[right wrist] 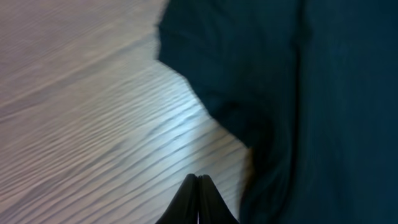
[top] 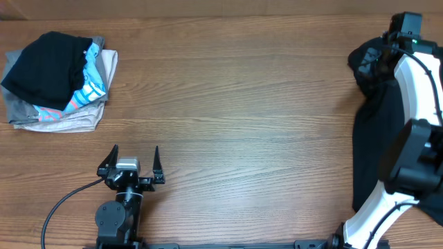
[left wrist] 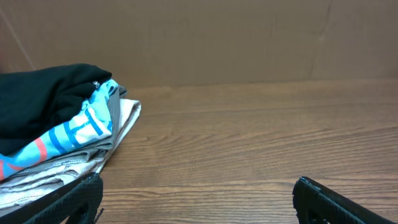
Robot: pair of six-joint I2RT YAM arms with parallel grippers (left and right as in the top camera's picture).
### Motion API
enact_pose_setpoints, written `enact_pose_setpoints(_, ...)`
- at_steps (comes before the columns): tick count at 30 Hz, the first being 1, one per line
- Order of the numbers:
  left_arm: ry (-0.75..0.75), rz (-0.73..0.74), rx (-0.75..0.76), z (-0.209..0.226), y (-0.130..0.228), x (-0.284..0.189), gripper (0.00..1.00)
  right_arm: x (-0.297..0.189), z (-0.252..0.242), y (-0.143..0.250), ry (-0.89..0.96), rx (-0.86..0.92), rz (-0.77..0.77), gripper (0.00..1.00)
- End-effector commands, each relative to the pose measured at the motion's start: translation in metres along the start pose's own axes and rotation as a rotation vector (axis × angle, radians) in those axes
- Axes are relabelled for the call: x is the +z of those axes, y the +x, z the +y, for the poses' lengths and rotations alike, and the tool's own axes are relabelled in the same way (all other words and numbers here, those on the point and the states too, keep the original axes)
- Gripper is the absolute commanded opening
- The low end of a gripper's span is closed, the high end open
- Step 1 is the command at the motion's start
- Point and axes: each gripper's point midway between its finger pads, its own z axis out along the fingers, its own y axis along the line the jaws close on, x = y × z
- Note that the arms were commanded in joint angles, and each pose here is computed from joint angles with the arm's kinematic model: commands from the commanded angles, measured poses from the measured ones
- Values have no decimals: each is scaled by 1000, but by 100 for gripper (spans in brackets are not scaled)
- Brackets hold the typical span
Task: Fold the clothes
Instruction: 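Reach the right gripper to the black T-shirt's far edge and grasp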
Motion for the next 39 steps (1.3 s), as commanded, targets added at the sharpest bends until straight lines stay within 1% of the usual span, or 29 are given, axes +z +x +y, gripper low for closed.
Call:
enact_pose_setpoints(1, 20, -7, 20, -4, 0, 0, 100, 18, -6, -10, 13, 0, -13, 4)
enact_pose_setpoints(10, 20, -7, 20, -4, 0, 0, 100, 57, -10, -19, 16, -12, -39, 4)
enact_pose_setpoints(13, 20, -7, 20, -4, 0, 0, 100, 79, -16, -14, 24, -4, -21, 4)
enact_pose_setpoints(18, 20, -7, 20, -4, 0, 0, 100, 102, -22, -12, 31, 10, -16, 4)
enact_pose_setpoints(25, 20, -7, 20, -4, 0, 0, 100, 111, -26, -7, 33, 16, -2, 4)
enact_pose_setpoints(27, 20, -7, 20, -4, 0, 0, 100, 112, -21, -3, 4, 19, 18, 4)
enact_pose_setpoints(29, 20, -7, 20, -4, 0, 0, 100, 111, -2, 7, -88, 33, 64, 4)
enact_pose_setpoints(32, 20, -7, 20, -4, 0, 0, 100, 106, 28, 26, -217, 119, 155, 4)
enact_pose_setpoints(35, 20, -7, 20, -4, 0, 0, 100, 95, 73, 53, -344, 165, 274, 4)
enact_pose_setpoints(37, 20, -7, 20, -4, 0, 0, 100, 89, 101, 71, -373, 150, 331, 4)
enact_pose_setpoints(39, 20, -7, 20, -4, 0, 0, 100, 85, 133, 93, -379, 90, 368, 4)
